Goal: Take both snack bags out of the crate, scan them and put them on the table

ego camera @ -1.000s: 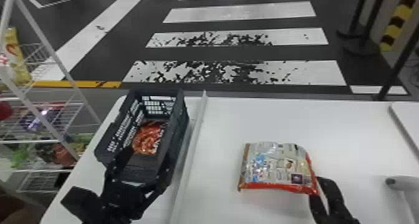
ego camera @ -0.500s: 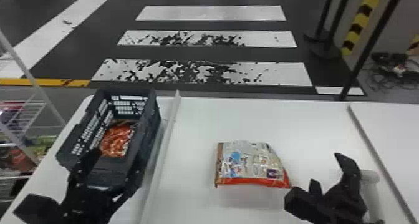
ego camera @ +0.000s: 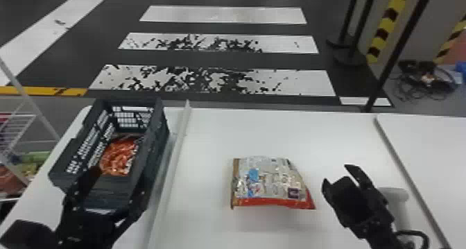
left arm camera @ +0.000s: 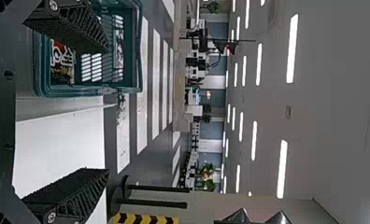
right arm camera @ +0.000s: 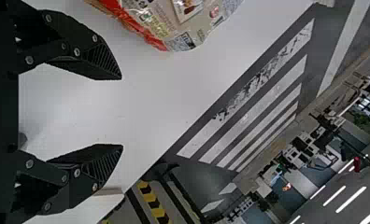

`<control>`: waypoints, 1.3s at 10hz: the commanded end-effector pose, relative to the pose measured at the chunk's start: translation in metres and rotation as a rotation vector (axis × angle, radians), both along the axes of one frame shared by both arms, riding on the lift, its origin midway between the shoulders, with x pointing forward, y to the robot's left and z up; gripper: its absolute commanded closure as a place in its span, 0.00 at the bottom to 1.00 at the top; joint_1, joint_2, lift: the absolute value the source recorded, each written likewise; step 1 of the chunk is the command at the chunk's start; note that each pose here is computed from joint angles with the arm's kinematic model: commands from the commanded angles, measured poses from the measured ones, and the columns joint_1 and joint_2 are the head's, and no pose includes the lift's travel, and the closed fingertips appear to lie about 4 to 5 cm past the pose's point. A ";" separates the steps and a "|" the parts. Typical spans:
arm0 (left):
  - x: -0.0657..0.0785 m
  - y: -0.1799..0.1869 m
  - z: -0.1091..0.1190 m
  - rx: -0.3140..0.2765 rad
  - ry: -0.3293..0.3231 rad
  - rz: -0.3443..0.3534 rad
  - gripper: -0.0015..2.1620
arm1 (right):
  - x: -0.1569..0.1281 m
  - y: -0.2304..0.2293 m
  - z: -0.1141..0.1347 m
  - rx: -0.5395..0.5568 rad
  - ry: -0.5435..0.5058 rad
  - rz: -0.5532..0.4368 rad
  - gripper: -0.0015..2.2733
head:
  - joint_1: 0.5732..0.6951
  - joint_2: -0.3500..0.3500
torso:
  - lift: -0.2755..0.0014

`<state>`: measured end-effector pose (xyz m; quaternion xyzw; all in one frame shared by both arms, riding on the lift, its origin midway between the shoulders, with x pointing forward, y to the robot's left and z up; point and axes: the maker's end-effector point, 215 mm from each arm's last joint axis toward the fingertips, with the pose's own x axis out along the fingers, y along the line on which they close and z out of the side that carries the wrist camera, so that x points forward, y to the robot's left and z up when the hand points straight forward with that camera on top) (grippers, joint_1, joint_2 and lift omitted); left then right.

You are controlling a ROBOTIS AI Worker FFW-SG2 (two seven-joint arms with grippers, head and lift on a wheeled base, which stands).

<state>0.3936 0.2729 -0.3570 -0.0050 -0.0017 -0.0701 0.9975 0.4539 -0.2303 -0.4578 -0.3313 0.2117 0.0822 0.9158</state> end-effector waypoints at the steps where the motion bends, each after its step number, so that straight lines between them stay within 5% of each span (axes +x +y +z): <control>1: 0.000 0.000 -0.001 -0.001 0.001 0.000 0.04 | 0.007 0.004 0.013 0.194 -0.008 -0.039 0.74 | 1.00 0.57 | 0.66; 2: 0.000 0.000 -0.001 0.001 0.001 -0.001 0.04 | 0.008 0.004 0.016 0.323 0.014 -0.051 0.88 | 1.00 0.59 | 0.66; 4: 0.001 0.001 -0.001 0.001 0.001 0.000 0.04 | 0.001 0.020 0.023 0.632 0.102 -0.040 0.99 | 1.00 0.60 | 0.66; 6: 0.002 -0.003 -0.002 -0.003 0.001 -0.005 0.04 | -0.004 0.053 0.041 0.850 0.138 0.059 0.99 | 1.00 0.63 | 0.66; 13: 0.004 -0.008 -0.003 -0.006 0.004 -0.015 0.04 | 0.007 0.139 0.035 1.016 0.206 0.236 0.99 | 1.00 0.79 | 0.66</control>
